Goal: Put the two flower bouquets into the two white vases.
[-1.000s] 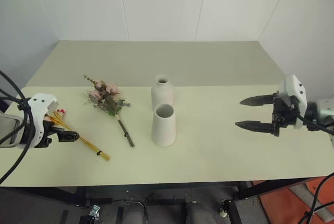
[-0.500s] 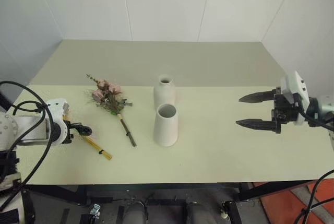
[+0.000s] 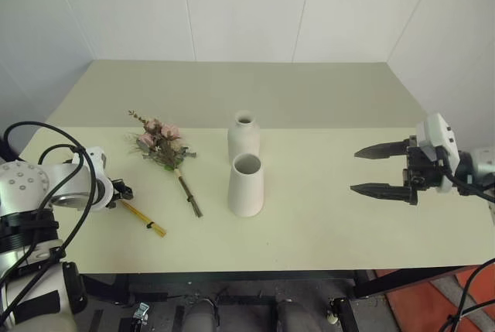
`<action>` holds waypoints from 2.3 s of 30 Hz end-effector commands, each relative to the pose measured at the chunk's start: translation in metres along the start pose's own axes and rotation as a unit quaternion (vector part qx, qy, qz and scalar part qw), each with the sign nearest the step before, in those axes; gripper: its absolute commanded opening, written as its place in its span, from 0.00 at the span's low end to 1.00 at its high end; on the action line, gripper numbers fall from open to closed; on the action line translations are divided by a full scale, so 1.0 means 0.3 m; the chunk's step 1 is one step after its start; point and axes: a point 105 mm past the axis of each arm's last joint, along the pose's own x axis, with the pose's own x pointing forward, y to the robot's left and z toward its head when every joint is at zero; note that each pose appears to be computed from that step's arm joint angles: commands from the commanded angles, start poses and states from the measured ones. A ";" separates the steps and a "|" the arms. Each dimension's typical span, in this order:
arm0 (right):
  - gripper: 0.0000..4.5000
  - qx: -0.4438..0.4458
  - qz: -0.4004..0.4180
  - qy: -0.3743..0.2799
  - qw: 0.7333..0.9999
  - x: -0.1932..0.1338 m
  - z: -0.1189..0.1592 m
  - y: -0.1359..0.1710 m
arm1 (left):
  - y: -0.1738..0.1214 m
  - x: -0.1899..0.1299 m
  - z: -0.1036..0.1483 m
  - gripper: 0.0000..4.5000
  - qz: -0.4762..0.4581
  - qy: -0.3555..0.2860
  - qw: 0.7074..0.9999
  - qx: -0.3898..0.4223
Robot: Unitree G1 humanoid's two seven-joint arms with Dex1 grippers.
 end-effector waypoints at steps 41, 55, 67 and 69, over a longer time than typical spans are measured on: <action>1.00 0.012 -0.094 -0.042 0.995 0.000 0.101 -0.047 | -0.522 -0.634 0.438 0.01 -0.480 -0.539 0.675 0.151; 1.00 0.020 -0.135 -0.051 0.989 -0.024 0.126 -0.023 | -0.860 -0.607 0.446 0.01 -0.551 -0.534 0.611 0.196; 1.00 0.023 -0.145 -0.048 0.988 -0.046 0.133 0.000 | -0.916 -0.484 0.370 0.01 -0.528 -0.512 0.631 0.246; 1.00 0.022 -0.144 -0.048 0.988 -0.044 0.134 0.003 | -0.912 -0.469 0.366 0.01 -0.520 -0.511 0.637 0.250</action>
